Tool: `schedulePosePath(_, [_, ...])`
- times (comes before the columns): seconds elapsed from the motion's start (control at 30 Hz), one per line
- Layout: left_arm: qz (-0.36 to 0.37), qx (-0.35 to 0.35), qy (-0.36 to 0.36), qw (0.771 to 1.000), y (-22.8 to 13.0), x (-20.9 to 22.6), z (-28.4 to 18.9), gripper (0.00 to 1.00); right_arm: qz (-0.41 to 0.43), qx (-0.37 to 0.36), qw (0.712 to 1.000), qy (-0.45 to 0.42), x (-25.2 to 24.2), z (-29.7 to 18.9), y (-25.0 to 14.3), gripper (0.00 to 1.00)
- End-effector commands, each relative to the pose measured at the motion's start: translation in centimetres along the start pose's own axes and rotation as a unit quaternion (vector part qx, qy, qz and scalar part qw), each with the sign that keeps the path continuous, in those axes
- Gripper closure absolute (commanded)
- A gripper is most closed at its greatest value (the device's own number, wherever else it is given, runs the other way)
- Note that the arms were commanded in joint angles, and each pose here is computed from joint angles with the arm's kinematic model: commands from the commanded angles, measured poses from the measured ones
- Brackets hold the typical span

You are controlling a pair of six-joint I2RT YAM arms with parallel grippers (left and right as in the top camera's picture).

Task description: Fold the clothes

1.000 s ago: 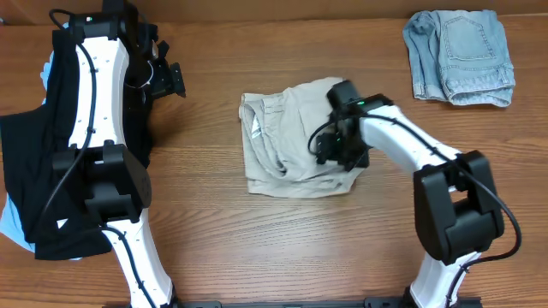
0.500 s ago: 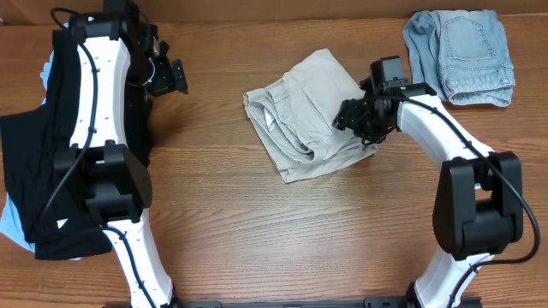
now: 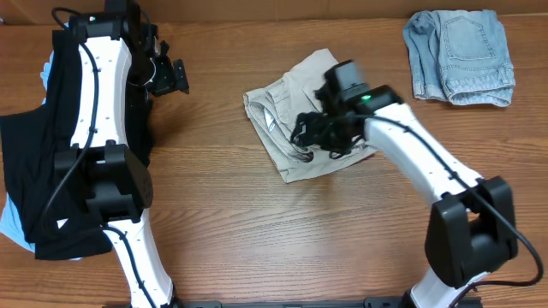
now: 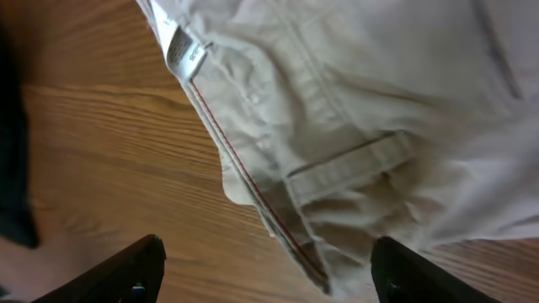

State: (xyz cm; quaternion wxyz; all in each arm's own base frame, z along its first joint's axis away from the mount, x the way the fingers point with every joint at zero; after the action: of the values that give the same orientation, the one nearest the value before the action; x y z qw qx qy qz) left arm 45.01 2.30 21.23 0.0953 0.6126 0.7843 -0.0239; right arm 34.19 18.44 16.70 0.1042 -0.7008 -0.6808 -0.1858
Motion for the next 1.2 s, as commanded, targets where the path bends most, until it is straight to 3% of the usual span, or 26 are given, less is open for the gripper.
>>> schedulePosePath(0.0, [0.003,-0.007,-0.007,1.0,0.1,-0.6,-0.4,0.03,-0.009,-0.005,0.996,-0.086,-1.8,2.5,0.2,0.17])
schedulePosePath(0.33, [0.002,-0.002,-0.006,1.0,-0.1,-0.5,-0.4,0.03,0.013,0.088,0.987,-0.137,-4.9,6.7,-1.3,0.16])
schedulePosePath(0.63, [0.002,-0.001,-0.007,1.0,-0.1,-0.6,-0.4,0.03,0.072,0.024,0.971,-0.226,-10.8,4.6,1.7,0.11])
schedulePosePath(0.9, [0.008,0.0,-0.007,1.0,-0.3,-1.2,-0.3,0.03,0.131,-0.022,0.961,-0.243,-17.0,2.0,4.3,0.11])
schedulePosePath(1.17, [0.022,0.003,-0.008,1.0,-0.6,-2.4,-0.1,0.03,0.165,0.062,0.984,0.01,-13.8,-3.4,4.6,0.1])
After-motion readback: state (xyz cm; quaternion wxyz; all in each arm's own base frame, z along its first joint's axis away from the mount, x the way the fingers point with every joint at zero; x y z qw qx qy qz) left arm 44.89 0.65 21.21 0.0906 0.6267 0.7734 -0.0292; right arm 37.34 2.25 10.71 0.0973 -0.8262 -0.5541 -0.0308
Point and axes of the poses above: each gripper's point midway between its finger pads, its own z axis out along the fingers, its own x axis along the line the jaws close on, y = z × x, the point moved 8 cm from there along -z, back along the fingers, and after that the axes turned 2 degrees about z, right-handed, at the moved point
